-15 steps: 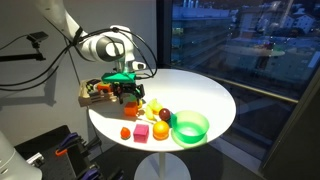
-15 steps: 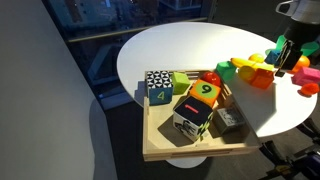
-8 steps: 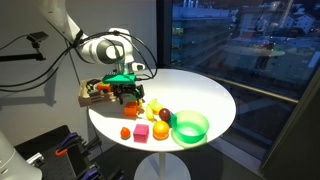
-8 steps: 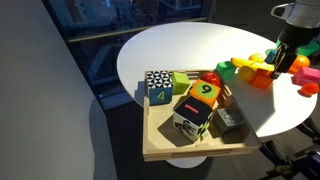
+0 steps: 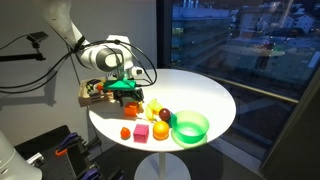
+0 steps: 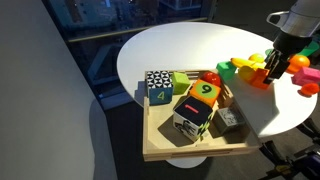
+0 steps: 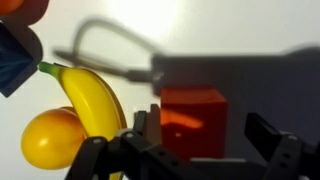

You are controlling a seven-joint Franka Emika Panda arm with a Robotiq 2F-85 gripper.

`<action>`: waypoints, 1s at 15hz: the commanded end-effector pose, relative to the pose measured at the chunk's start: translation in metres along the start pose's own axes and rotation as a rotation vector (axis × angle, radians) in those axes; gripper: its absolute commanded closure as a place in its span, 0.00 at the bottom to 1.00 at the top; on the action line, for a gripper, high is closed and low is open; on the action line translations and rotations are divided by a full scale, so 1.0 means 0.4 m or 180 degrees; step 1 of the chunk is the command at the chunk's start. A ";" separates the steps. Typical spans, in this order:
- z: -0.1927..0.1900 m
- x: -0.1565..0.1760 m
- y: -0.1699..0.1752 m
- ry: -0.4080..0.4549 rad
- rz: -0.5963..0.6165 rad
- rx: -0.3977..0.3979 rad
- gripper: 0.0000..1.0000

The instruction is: Pick up the orange block on the right and put it in the wooden box

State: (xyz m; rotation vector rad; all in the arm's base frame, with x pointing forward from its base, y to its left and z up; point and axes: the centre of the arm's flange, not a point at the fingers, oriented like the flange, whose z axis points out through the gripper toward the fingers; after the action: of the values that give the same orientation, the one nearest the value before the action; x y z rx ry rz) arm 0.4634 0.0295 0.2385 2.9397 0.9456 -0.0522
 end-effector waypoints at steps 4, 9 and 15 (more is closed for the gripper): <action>0.006 -0.039 0.011 0.0263 -0.0021 0.0189 0.03; -0.011 -0.037 0.014 0.0269 0.0034 0.0125 0.45; -0.048 -0.028 -0.014 0.0244 0.0046 0.0063 0.73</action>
State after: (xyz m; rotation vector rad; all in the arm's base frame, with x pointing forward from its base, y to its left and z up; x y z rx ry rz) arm 0.4595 0.0210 0.2416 3.0045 0.9509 0.0381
